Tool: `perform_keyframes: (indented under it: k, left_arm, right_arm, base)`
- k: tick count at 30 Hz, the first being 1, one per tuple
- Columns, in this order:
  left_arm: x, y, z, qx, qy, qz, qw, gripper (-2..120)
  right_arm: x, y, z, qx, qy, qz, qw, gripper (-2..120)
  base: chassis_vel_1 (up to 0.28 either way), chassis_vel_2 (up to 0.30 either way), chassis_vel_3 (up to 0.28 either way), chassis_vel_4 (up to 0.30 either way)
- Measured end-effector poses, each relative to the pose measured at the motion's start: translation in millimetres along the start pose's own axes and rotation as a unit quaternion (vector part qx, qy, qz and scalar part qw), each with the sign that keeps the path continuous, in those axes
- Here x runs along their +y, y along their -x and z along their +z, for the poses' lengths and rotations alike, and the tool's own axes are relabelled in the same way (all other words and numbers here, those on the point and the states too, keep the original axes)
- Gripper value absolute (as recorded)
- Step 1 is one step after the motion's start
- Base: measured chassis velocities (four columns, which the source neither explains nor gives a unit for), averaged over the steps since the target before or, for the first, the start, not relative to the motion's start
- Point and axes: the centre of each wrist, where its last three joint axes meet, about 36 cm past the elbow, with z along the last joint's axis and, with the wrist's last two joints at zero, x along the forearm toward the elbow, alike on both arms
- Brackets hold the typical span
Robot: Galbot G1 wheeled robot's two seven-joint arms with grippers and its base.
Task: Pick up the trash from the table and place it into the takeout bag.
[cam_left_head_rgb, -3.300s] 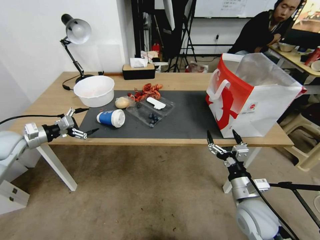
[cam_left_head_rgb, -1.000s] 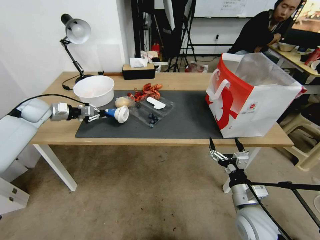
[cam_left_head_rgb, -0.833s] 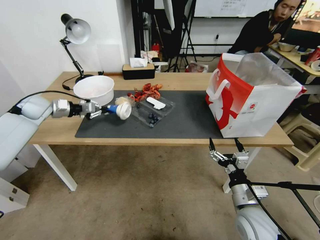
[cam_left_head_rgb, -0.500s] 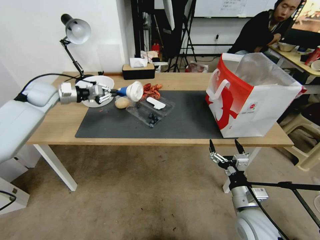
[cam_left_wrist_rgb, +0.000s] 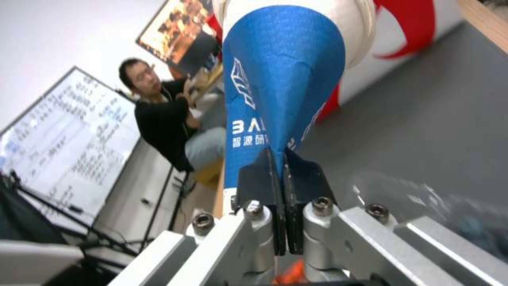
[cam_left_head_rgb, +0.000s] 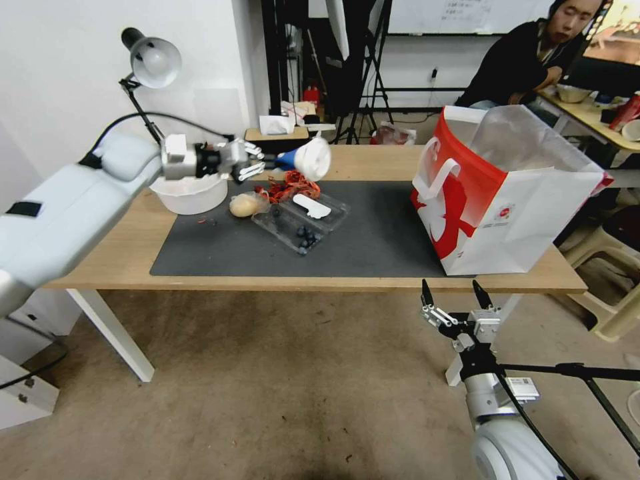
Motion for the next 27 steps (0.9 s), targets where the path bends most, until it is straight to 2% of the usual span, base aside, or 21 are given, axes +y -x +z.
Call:
perform_keyframes:
  k: [2,4,6,7,10,12,14,16,18,23,27]
  left_arm:
    - [19.7,22,-16.5,-0.010,0.011,0.004,0.9999,0]
    - [25.2,30,-21.6,-0.014,0.014,0.006,0.9998,0]
    - [44.8,63,-41.8,-0.029,0.027,0.014,0.9991,0]
    - [44.8,63,-41.8,-0.029,0.027,0.014,0.9991,0]
    - [62.4,109,-67.9,-0.049,0.041,0.027,0.9976,0]
    - [65.1,116,-72.7,-0.052,0.044,0.028,0.9973,0]
    - [74.0,141,-92.4,-0.062,0.053,0.035,0.9961,0]
    - [75.8,147,-97.2,-0.063,0.054,0.037,0.9958,0]
    - [80.1,163,-110.9,-0.067,0.057,0.042,0.9952,0]
    - [82.5,183,-126.9,-0.072,0.061,0.051,0.9942,0]
    - [85.3,208,-149.1,-0.078,0.069,0.063,0.9926,0]
  right_arm:
    - [0,0,0,0.000,0.000,0.003,1.000,100]
    - [0,0,0,0.000,0.000,0.004,1.000,100]
    - [-1,-2,0,-0.001,0.000,0.009,1.000,100]
    - [-1,-2,0,-0.001,0.000,0.009,1.000,100]
    - [-1,-2,-2,-0.002,-0.001,0.012,1.000,100]
    - [-1,-2,-2,-0.003,-0.001,0.012,1.000,100]
    - [-1,-2,-3,-0.004,-0.001,0.014,1.000,100]
    - [-1,-2,-3,-0.004,-0.001,0.014,1.000,100]
    - [-2,-1,-3,-0.004,-0.001,0.014,1.000,100]
    - [-2,0,-3,-0.005,-0.001,0.015,1.000,100]
    - [-2,1,-2,-0.006,-0.001,0.016,1.000,100]
  base:
    - [0.000,0.000,0.000,0.000]
    - [0.000,0.000,0.000,0.000]
    - [0.000,0.000,0.000,0.000]
    - [0.000,0.000,0.000,0.000]
    - [0.000,0.000,0.000,0.000]
    - [0.000,0.000,0.000,0.000]
    - [0.000,0.000,0.000,0.000]
    - [0.000,0.000,0.000,0.000]
    - [0.000,0.000,0.000,0.000]
    - [0.000,0.000,0.000,0.000]
    - [0.000,0.000,0.000,0.000]
